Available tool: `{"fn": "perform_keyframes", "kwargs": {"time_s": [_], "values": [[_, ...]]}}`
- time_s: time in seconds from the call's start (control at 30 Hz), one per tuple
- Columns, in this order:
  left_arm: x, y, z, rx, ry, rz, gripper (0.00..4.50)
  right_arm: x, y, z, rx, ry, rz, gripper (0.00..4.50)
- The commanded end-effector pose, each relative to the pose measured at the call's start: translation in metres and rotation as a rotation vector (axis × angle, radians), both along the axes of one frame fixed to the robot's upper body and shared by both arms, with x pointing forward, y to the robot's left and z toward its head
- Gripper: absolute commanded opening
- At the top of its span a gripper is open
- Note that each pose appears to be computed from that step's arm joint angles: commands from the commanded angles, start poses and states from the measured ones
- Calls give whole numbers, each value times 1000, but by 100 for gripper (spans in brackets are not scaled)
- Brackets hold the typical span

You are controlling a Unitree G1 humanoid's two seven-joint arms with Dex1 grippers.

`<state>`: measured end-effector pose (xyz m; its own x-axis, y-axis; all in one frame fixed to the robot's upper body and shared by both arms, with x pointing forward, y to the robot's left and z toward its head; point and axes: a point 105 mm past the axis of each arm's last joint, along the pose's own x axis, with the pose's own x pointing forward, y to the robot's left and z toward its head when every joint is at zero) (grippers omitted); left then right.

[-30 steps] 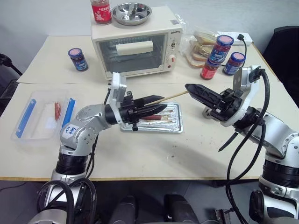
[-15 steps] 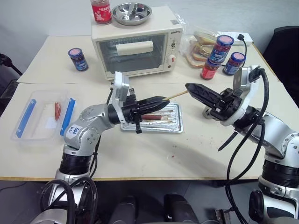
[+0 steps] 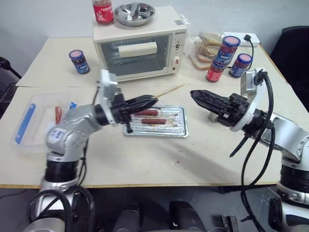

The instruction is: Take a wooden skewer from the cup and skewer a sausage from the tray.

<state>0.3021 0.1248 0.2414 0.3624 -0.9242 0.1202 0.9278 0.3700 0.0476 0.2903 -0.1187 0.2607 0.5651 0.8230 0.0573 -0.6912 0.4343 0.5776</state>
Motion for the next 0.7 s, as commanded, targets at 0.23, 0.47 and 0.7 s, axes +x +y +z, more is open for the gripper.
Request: {"fn": "perform_keyframes", "kwargs": {"time_s": [0.23,0.47,0.7], "values": [[-41,65,-5,192,30,98,0,34,41,-31,-664,-417,94,171],[-55,86,-10,240,48,191,0,60,77,-60,-876,-623,250,297],[-65,81,-13,228,39,222,0,89,95,-84,-914,-626,303,320]]}}
